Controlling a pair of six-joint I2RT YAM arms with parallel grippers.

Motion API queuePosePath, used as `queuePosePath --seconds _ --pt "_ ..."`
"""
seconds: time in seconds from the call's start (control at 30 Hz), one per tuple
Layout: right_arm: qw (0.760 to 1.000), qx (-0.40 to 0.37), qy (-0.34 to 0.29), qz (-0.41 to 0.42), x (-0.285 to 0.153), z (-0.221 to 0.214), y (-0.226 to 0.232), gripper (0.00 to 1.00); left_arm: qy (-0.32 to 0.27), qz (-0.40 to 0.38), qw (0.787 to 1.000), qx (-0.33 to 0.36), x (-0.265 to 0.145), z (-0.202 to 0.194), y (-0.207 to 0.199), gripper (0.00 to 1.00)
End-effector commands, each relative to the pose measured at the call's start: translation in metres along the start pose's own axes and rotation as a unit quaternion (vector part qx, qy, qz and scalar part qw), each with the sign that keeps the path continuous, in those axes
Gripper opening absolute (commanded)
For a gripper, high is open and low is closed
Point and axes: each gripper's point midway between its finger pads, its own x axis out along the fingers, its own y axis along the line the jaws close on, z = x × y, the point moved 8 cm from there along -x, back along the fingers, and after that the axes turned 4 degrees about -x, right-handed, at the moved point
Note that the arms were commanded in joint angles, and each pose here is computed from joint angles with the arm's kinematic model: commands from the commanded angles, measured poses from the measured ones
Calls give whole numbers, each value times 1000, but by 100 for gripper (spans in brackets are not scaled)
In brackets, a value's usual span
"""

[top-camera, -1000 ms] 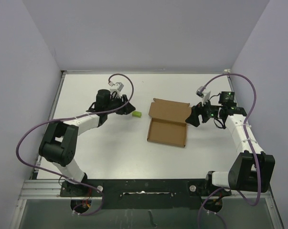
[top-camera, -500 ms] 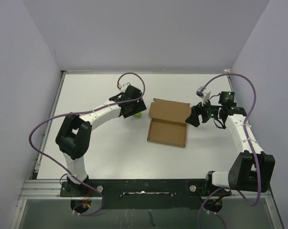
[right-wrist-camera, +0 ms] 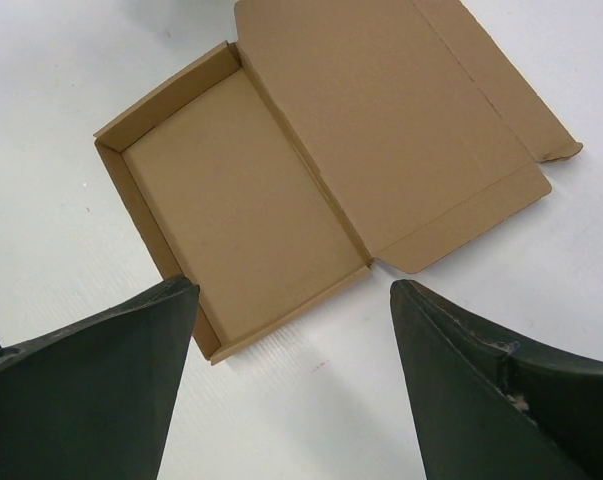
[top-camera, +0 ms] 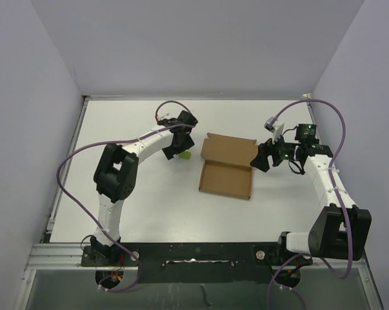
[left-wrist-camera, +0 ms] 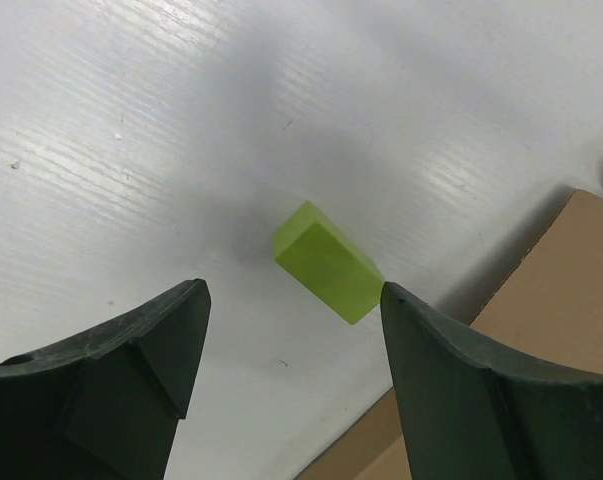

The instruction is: Fold the paper box

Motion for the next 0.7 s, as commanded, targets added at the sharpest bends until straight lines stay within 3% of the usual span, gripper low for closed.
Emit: queuePosePath --seconds 0.0,0.43,0.57,0.67 --pt "1000 -23 -15 4 2 6 -1 80 -11 15 1000 -13 6 4 -8 67" --pt "1000 -23 -14 4 2 6 -1 80 2 24 1000 -4 29 -4 -11 56" --pt "1000 -23 -15 5 2 6 -1 80 10 20 1000 -1 34 -6 -10 45" --pt "1000 -23 -14 5 2 5 0 80 13 20 1000 -1 37 -7 -9 45"
